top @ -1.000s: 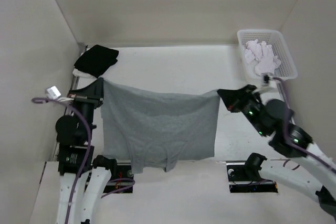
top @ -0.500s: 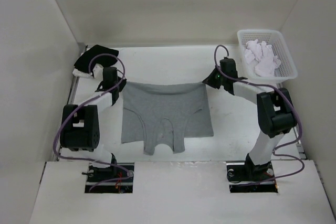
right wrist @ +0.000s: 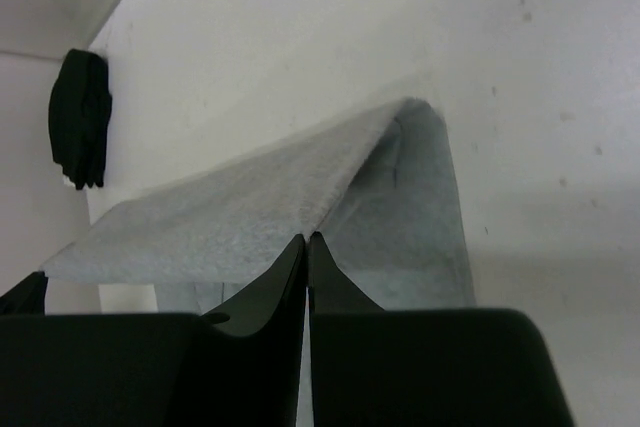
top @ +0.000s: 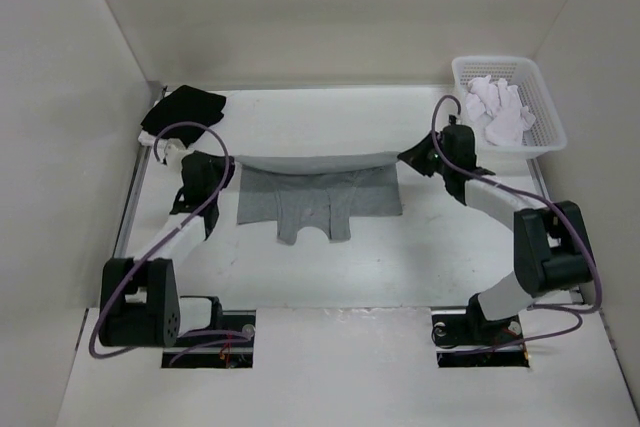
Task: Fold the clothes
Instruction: Fold the tank top
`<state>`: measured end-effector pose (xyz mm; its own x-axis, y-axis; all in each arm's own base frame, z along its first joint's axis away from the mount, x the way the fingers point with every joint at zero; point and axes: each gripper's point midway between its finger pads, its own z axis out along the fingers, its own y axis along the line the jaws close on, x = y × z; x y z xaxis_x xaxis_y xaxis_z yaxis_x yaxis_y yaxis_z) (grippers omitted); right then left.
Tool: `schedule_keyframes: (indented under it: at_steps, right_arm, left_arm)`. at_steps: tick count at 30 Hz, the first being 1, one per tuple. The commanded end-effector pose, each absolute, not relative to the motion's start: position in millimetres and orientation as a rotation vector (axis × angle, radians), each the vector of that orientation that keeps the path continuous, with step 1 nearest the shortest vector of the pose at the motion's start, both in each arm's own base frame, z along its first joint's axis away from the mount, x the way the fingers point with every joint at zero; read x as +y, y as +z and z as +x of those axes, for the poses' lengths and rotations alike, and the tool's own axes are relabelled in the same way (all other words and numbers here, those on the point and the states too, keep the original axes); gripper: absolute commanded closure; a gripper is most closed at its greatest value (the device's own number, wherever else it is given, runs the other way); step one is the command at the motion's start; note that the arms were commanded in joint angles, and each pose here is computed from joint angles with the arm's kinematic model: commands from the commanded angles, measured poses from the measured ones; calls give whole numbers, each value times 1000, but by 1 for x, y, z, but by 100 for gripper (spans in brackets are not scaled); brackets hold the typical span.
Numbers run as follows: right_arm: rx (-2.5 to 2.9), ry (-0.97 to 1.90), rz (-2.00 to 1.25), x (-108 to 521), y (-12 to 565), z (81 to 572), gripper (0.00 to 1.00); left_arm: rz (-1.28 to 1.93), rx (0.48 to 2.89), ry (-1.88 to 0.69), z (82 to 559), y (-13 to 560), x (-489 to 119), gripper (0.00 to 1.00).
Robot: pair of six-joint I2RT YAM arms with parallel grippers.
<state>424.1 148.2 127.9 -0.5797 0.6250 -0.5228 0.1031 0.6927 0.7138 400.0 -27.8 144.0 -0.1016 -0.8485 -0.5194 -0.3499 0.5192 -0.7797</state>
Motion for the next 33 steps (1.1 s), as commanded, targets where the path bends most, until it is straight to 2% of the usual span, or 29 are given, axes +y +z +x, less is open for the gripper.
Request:
schedule_keyframes:
  at_steps: [1,11,17,18,20,21,23,26,28,33]
  right_arm:
    - [1967,879,532,148,156,411,95]
    - [1975,872,545,135,130,324,95]
    - [2083,834,620,134,87,288,93]
    - [2101,818,638,132,79,284,90]
    - [2121,790,656,128,70,279,76]
    - [2127,779,655,127,67,276,68]
    - [2114,759,652,121,68,275,59]
    - [2085,730,666,114,73,284,46]
    - [2107,724,649,119,72,294,42]
    - [2199,768,618,137,49,308,42]
  left_arm:
    - [-1001,1600,-677,381,165,-27,100]
    - [-978,1616,-810,308,159,-28,100]
    - [-1054,1740,-729,277,105,-25,97]
    - [-1073,1759,-712,275,95,-23,94]
    - [-1107,1770,-693,274,87,-16,83]
    - [-1121,1759,-683,276,88,-11,79]
    - [-1135,1717,-676,280,99,-2,70]
    - [-1121,1680,-684,287,113,-3,69]
    - [-1073,1665,-715,295,123,-16,70]
    - [-881,1725,-772,311,142,-74,70]
